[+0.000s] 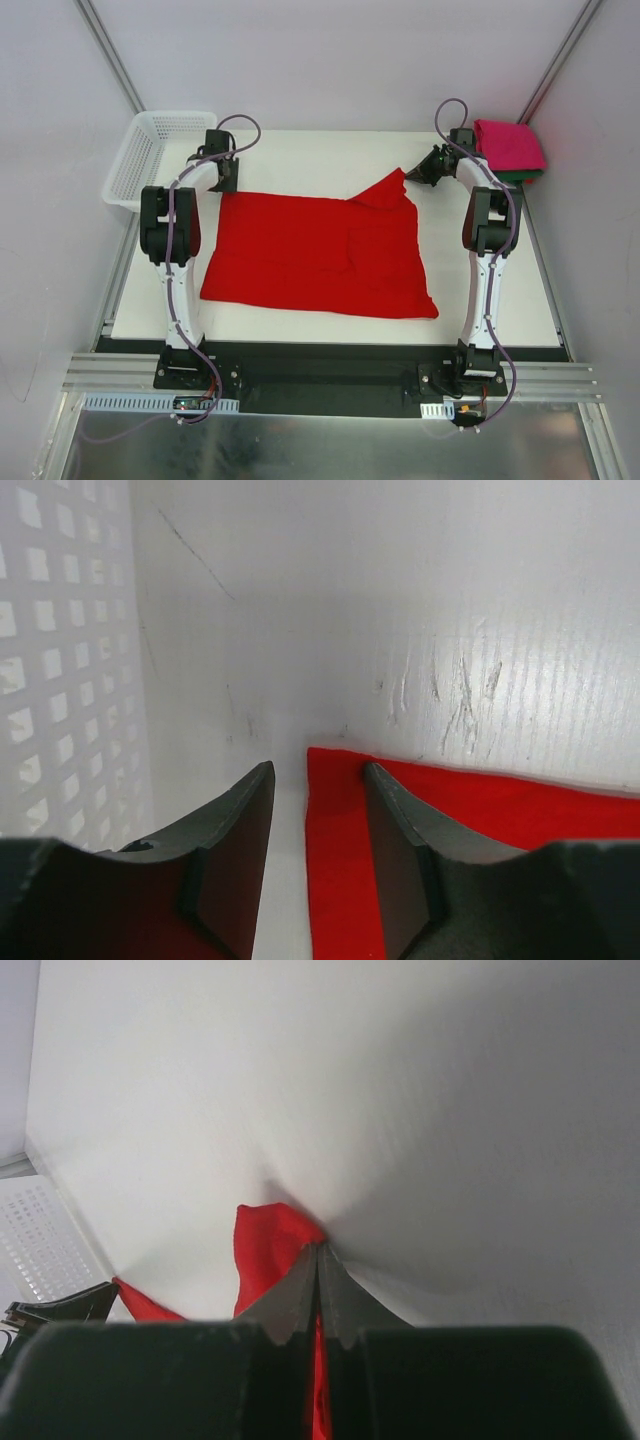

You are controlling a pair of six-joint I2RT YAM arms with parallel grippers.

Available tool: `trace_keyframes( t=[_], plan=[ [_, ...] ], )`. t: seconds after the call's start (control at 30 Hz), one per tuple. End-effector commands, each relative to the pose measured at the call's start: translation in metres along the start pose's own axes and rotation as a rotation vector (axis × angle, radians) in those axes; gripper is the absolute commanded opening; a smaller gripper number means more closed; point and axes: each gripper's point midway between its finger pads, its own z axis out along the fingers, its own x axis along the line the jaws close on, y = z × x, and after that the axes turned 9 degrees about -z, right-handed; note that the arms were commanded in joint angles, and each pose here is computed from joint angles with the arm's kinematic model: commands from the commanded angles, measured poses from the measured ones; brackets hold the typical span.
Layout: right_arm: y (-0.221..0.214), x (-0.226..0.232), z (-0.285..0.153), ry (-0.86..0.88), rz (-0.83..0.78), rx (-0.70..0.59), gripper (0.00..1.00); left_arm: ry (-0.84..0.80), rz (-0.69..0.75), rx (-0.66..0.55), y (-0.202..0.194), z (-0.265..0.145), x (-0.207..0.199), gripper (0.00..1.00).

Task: Fold and stack the t-shirts
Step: Grap the side of the flattened tshirt furthest away from the robot with both arms

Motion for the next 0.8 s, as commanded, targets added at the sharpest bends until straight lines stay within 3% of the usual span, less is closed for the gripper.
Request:
trace_keyframes(
  t=[0.0, 0.2, 0.47, 0.77],
  plan=[
    [-0.005, -0.013, 0.004, -0.020, 0.021, 0.014, 0.01, -0.001, 0.015, 0.014, 0.001, 0.005, -0.001, 0.34],
    [-0.004, -0.013, 0.004, -0.018, 0.022, 0.014, 0.01, -0.006, 0.012, 0.041, -0.008, 0.009, -0.002, 0.25],
    [-0.004, -0.012, 0.004, -0.012, 0.020, 0.013, 0.01, -0.010, -0.004, 0.060, -0.017, 0.007, -0.003, 0.00],
    [0.004, -0.004, -0.010, 0.005, -0.020, -0.025, 0.01, -0.016, -0.029, 0.033, -0.011, -0.014, -0.002, 0.00]
  ],
)
